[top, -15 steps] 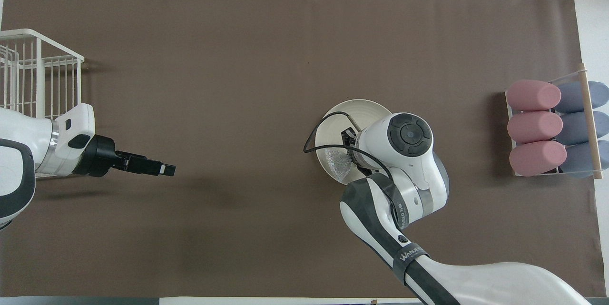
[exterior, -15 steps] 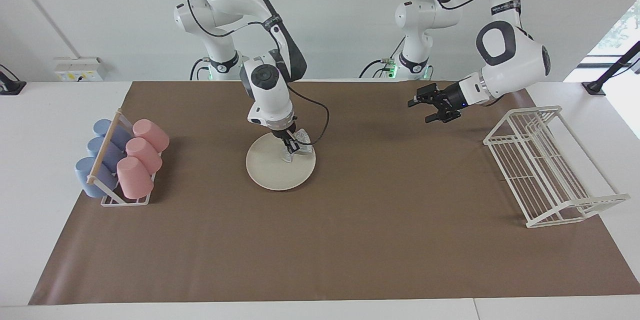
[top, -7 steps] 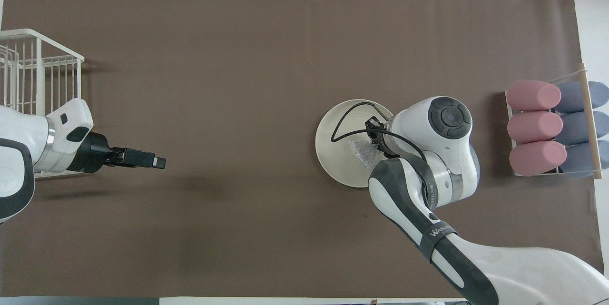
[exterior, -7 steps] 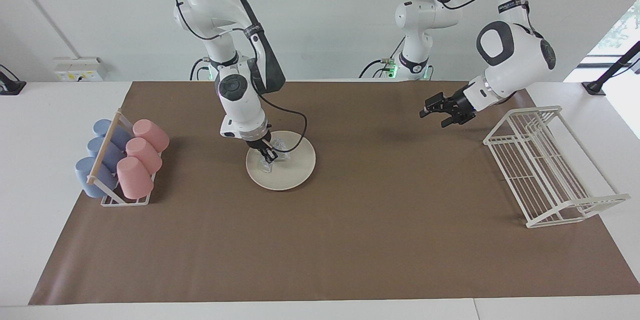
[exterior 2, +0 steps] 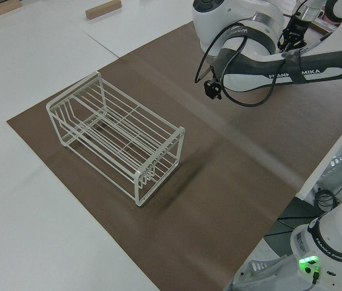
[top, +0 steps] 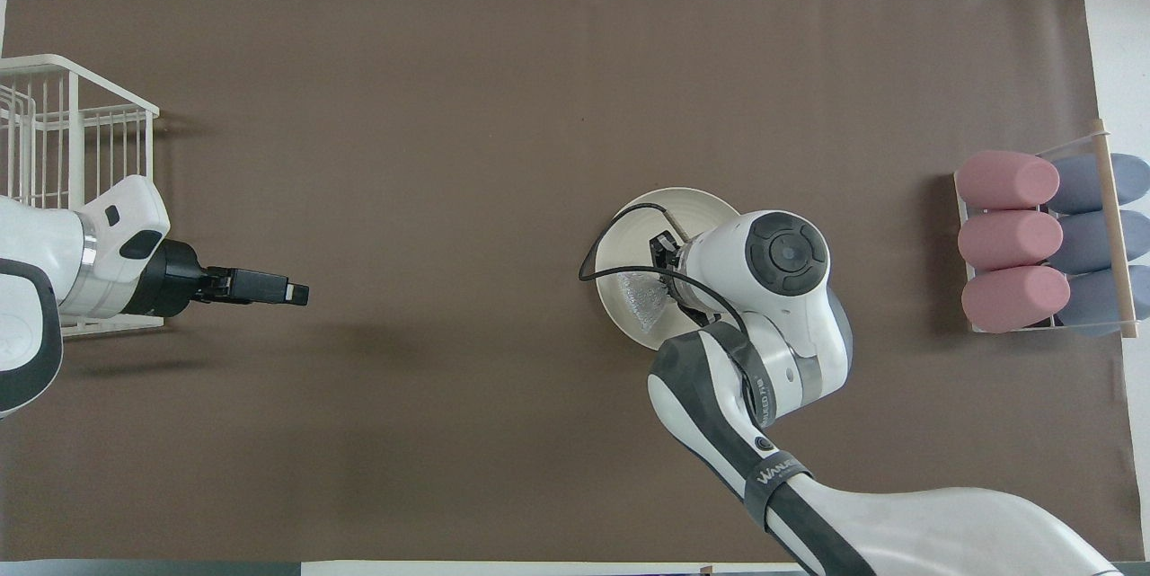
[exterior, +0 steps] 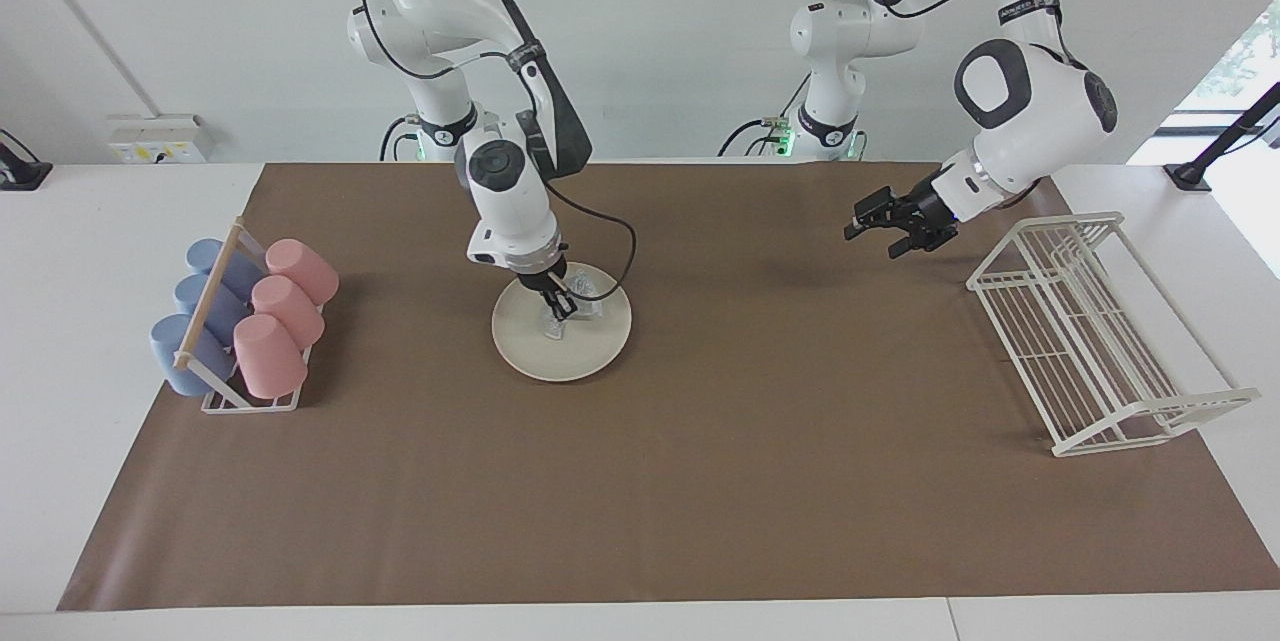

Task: Wipe plate with sponge
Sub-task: 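Rub the sponge in circles over the plate with the right gripper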

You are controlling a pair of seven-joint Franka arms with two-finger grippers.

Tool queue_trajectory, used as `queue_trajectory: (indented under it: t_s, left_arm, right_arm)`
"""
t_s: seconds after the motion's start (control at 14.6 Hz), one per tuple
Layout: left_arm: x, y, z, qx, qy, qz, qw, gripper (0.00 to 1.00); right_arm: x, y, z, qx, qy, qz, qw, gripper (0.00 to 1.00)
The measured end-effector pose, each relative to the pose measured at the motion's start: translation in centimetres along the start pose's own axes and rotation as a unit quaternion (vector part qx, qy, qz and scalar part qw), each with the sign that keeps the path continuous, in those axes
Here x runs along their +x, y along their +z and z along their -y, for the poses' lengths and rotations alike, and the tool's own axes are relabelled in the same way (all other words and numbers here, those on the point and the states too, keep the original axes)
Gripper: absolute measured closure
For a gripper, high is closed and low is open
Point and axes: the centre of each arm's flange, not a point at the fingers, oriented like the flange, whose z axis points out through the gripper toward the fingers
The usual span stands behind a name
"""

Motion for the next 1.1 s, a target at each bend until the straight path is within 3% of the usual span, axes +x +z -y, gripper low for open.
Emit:
queue_trajectory:
  t_s: [0.41,0.82,1.1]
  left_arm:
    - [0.2,-0.1,0.0,0.003,0.001,-0.008,1.000,0.00]
    - [0.2,-0.2,0.0,0.004,0.001,-0.010,1.000,0.00]
    - [0.3,-0.2,0.0,0.006,0.001,-0.014,1.000,0.00]
  right_arm:
    - [-0.4,0.1,0.2,0.007,-0.002,-0.001,1.000,0.90]
    - [8.1,-0.9,-0.7,0.013,-0.097,-0.010,0.995,0.90]
    - [9.6,-0.9,-1.0,0.013,-0.126,-0.012,0.992,0.90]
